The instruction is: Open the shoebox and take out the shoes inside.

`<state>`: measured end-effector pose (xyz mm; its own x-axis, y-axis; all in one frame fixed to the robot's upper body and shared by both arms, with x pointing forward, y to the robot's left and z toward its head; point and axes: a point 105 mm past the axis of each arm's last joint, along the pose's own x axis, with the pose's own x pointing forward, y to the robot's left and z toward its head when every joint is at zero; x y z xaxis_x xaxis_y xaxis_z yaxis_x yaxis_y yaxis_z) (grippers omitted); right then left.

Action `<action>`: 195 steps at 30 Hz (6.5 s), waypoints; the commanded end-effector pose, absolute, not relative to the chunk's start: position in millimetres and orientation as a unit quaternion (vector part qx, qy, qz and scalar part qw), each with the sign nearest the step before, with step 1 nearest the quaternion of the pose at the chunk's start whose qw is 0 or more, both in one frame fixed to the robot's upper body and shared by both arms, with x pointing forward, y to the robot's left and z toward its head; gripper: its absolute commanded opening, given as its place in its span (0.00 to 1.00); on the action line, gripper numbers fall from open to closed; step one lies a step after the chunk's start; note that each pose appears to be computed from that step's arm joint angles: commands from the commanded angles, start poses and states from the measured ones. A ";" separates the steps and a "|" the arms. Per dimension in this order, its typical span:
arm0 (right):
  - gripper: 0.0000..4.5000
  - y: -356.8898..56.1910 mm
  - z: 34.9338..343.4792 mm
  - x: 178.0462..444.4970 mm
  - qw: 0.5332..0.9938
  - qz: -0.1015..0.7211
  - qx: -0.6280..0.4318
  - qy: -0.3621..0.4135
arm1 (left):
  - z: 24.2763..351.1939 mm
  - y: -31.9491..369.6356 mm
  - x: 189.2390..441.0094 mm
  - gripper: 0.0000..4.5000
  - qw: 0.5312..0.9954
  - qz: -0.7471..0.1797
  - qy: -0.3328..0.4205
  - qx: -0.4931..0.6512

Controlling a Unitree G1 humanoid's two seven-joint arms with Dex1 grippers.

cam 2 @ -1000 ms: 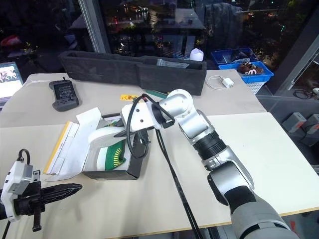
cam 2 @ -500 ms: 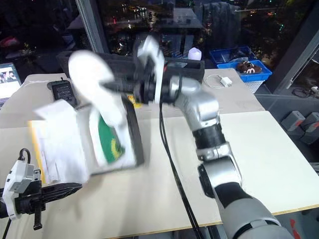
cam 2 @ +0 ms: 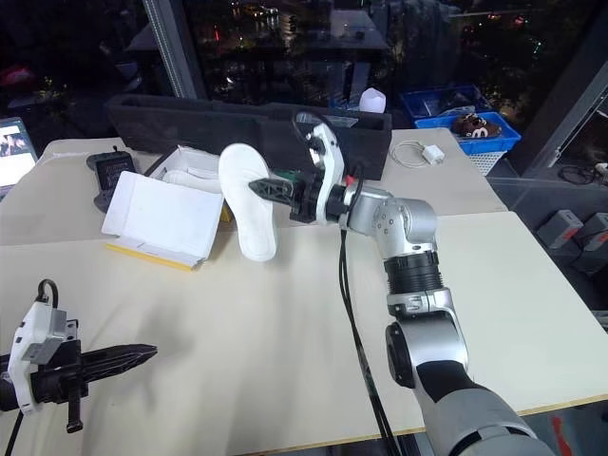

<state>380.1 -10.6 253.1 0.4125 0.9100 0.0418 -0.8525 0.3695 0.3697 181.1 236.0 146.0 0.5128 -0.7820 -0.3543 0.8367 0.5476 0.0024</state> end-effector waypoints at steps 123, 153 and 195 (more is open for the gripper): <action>0.75 -111.9 191.3 392.7 0.831 0.285 -0.475 -0.049 | 130.4 185.7 387.8 0.77 0.990 0.034 -0.028 0.137; 0.75 -106.5 195.1 387.4 0.841 0.287 -0.455 -0.056 | 163.9 176.7 369.1 0.00 0.971 -0.130 -0.034 0.196; 0.75 -96.4 217.3 407.8 0.826 0.326 -0.451 -0.087 | 177.5 284.4 223.9 0.62 0.844 -0.377 0.167 0.342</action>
